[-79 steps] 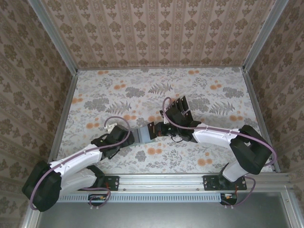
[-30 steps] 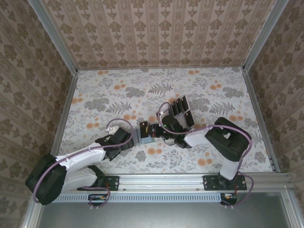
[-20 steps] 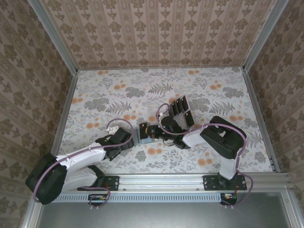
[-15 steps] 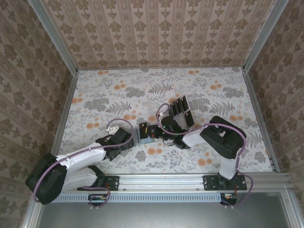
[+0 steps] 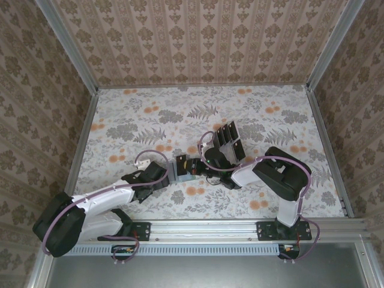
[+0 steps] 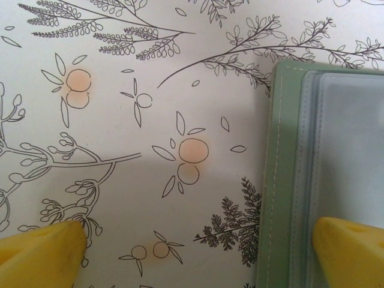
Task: Put the credit cards into the card holder
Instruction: Insert the credit card into the card slot.
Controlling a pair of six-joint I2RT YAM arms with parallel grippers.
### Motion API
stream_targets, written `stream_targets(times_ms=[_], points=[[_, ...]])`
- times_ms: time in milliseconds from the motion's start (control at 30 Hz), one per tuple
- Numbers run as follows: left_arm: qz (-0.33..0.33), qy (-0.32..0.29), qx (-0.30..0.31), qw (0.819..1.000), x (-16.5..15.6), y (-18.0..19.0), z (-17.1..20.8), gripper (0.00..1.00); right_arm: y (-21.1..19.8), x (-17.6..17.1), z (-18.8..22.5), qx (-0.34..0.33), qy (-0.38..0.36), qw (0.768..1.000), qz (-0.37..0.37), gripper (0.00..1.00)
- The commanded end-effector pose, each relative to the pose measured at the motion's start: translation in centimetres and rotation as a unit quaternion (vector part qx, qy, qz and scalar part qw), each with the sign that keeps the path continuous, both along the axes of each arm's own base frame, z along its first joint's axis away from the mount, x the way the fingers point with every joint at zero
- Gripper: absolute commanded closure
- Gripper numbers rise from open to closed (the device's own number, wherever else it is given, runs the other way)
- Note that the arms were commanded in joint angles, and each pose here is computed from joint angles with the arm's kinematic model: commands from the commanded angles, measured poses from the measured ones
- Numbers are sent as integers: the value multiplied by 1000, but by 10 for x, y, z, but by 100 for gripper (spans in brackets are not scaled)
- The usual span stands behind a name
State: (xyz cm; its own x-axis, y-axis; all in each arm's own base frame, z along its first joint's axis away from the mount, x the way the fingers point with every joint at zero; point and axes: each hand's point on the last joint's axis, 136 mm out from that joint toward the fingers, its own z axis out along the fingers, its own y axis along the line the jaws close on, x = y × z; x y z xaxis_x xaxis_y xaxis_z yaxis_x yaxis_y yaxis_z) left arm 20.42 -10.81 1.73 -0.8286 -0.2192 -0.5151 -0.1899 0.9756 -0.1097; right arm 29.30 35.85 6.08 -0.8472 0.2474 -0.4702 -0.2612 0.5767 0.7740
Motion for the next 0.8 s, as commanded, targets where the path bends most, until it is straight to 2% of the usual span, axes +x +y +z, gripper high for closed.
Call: stream_targets(times_ms=[0,767], points=[[11,46,35,998,-20,17,-18,0,6,1,20,27,-17,1000,0,100],[10,49,39,998,-21,12,-19,0,18,1,9,35,1,999,17,100]])
